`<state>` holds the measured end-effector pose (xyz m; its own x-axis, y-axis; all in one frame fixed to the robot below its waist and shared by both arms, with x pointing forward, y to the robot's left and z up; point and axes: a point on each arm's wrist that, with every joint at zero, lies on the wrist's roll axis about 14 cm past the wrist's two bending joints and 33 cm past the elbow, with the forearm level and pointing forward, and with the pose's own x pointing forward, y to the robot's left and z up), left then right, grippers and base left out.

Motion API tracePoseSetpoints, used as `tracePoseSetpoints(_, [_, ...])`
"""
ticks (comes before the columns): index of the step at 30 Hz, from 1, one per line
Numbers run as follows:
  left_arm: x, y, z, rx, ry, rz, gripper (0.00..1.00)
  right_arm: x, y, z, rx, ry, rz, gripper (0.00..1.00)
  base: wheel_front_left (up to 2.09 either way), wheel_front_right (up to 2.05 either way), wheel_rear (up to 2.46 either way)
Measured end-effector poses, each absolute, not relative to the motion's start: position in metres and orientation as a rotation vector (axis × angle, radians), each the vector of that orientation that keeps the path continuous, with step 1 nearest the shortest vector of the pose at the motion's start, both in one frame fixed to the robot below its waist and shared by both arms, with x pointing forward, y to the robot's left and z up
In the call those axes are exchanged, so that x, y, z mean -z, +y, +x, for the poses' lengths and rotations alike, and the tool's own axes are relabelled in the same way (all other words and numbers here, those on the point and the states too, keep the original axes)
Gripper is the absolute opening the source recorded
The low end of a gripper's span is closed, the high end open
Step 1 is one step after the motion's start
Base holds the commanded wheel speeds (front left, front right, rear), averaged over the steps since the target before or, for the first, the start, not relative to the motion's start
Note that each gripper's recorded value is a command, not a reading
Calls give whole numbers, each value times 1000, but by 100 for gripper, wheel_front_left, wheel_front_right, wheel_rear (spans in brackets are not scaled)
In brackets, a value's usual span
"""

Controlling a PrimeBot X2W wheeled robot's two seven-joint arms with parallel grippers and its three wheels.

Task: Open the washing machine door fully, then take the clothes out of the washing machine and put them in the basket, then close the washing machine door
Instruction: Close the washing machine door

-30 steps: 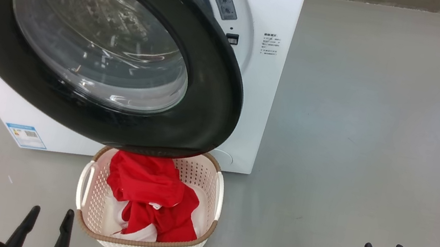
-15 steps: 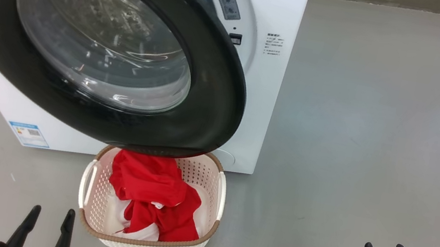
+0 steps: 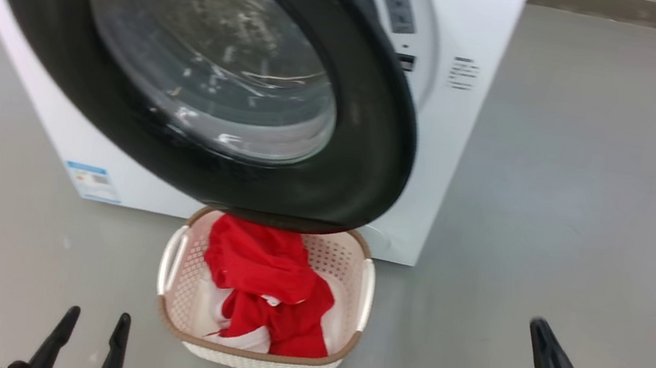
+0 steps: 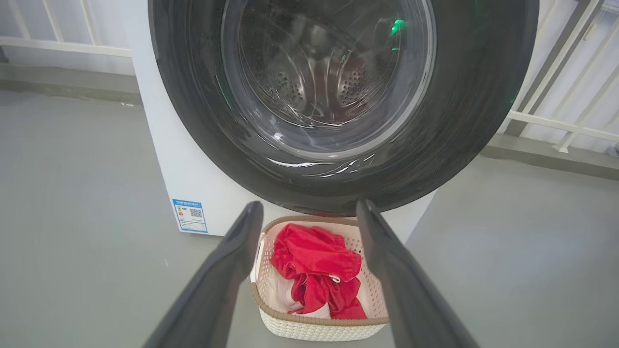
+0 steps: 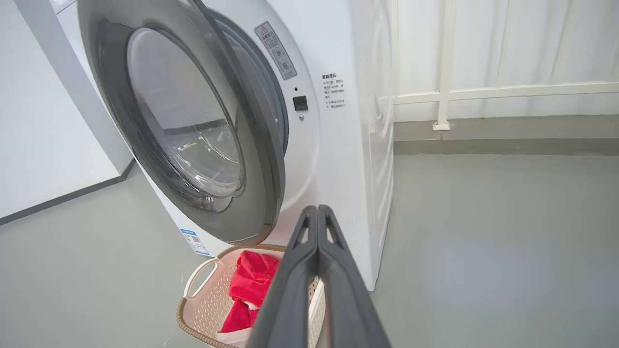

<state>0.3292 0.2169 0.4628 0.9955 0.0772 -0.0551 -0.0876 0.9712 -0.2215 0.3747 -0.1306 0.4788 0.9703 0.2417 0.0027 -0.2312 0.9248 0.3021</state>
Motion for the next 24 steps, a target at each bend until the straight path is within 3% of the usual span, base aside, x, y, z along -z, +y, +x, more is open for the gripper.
tracePoseSetpoints(10, [-458, 231, 311, -157, 56, -237, 100, -510, -65, 416, -450, -36, 294, 0, 0, 0, 0])
tracePoseSetpoints(24, [-455, 237, 322, -184, 74, -237, 100, -509, -22, 462, -547, -29, 324, 0, 0, 0, 0])
